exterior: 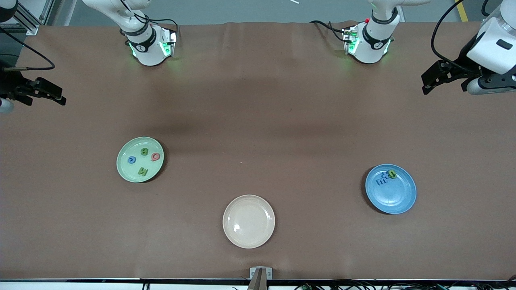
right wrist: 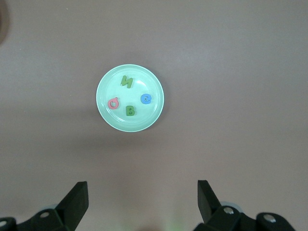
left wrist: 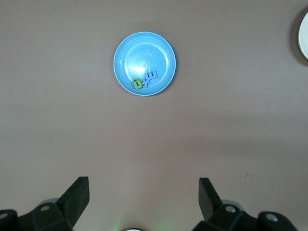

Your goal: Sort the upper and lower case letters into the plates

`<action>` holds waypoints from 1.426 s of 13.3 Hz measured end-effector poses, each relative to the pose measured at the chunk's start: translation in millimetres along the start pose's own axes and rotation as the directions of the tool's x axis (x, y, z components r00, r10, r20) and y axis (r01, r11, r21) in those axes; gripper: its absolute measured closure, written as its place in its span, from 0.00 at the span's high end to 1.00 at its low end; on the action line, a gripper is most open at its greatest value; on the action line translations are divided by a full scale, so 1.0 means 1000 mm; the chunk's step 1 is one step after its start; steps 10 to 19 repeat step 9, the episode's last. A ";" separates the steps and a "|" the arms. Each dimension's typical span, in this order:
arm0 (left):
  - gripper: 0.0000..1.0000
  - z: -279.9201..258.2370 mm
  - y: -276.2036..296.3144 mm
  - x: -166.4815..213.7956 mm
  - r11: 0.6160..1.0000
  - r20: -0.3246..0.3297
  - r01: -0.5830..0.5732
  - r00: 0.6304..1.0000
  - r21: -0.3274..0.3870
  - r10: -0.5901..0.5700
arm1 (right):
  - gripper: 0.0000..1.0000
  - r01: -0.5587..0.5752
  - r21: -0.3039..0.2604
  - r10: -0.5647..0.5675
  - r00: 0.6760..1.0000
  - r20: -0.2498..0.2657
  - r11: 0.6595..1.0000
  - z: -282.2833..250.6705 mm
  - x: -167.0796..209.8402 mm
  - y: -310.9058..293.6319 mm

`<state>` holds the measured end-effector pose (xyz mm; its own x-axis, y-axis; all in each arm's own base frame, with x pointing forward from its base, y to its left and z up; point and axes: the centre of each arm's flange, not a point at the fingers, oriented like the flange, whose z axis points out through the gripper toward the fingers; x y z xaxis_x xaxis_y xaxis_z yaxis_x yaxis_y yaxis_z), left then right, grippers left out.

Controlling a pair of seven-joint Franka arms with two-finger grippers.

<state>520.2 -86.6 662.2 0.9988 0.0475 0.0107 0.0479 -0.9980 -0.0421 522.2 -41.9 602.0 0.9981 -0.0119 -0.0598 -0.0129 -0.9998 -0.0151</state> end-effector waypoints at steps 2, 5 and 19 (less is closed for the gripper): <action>1.00 0.000 -0.003 0.001 1.000 -0.001 -0.015 1.000 0.000 0.015 | 1.00 0.000 0.002 0.000 1.000 -0.003 1.000 -0.001 0.000 0.000; 1.00 -0.001 -0.007 0.001 1.000 -0.003 -0.022 1.000 -0.001 0.022 | 1.00 0.001 0.023 0.000 1.000 -0.012 1.000 -0.002 0.001 -0.003; 1.00 -0.002 -0.013 0.003 0.999 -0.005 -0.037 0.999 -0.001 0.037 | 1.00 0.003 0.023 -0.002 1.000 -0.016 1.000 -0.002 0.002 -0.004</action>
